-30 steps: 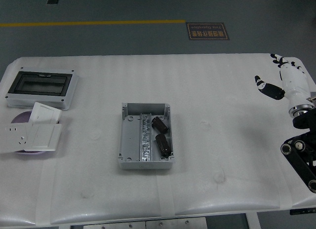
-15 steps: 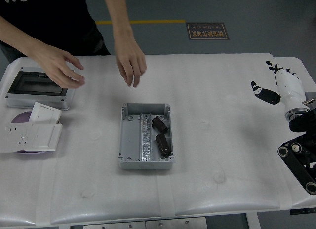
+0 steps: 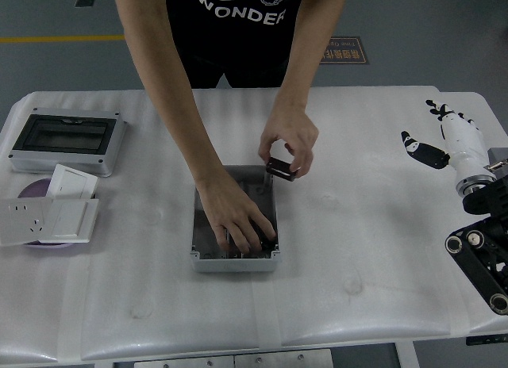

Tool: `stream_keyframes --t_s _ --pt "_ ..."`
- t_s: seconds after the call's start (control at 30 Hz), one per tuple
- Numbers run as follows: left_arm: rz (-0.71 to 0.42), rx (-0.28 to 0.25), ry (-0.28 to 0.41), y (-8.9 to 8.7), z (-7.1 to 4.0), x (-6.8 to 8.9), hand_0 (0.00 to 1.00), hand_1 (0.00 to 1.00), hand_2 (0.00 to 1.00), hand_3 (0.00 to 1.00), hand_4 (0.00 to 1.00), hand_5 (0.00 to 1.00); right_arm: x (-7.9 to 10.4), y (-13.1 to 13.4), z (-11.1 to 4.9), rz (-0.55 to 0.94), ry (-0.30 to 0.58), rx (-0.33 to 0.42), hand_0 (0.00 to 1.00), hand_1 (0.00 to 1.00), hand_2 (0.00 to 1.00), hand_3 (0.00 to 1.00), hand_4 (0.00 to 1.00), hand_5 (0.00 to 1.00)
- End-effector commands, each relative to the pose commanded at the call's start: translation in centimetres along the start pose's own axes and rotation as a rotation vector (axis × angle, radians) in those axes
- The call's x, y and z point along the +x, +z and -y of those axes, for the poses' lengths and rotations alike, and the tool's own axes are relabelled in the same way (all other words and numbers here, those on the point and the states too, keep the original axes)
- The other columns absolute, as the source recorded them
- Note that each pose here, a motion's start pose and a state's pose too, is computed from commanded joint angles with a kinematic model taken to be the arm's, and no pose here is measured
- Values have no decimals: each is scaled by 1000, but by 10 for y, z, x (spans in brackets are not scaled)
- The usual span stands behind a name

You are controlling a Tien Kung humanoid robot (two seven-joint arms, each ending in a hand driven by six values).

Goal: Pick up the battery,place it into the box

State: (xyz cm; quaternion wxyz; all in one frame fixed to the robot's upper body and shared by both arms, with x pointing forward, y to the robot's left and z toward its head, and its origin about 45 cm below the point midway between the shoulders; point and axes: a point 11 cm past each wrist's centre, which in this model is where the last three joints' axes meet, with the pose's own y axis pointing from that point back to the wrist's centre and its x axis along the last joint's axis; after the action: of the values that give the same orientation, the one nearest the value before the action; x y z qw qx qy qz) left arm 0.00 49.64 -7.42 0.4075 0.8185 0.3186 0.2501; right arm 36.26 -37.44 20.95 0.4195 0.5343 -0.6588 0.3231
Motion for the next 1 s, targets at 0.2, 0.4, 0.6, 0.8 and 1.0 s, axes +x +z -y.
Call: stream_keyframes --t_s 0.2,0.4,0.6,0.8,1.0 --pt "-2 -15 2 7 -2 0 638 612 568 605 574 42 6 5 3 6 10 -13 998 841 867 905 709 425" --pt "-5 -24 1 11 -3 0 639 614 569 606 578 42 3 10 2 15 -3 -26 998 842 871 909 717 439" --pt "-6 -28 2 13 -4 0 639 618 569 607 584 49 -4 11 1 16 -22 -33 998 843 872 909 716 447" --pt "-8 -31 2 14 -4 0 639 618 569 607 584 52 -5 11 1 15 -22 -34 998 843 871 907 715 450" --pt "-6 -34 2 16 -5 0 638 618 570 608 588 55 -6 12 0 14 -27 -41 998 841 871 908 714 453"
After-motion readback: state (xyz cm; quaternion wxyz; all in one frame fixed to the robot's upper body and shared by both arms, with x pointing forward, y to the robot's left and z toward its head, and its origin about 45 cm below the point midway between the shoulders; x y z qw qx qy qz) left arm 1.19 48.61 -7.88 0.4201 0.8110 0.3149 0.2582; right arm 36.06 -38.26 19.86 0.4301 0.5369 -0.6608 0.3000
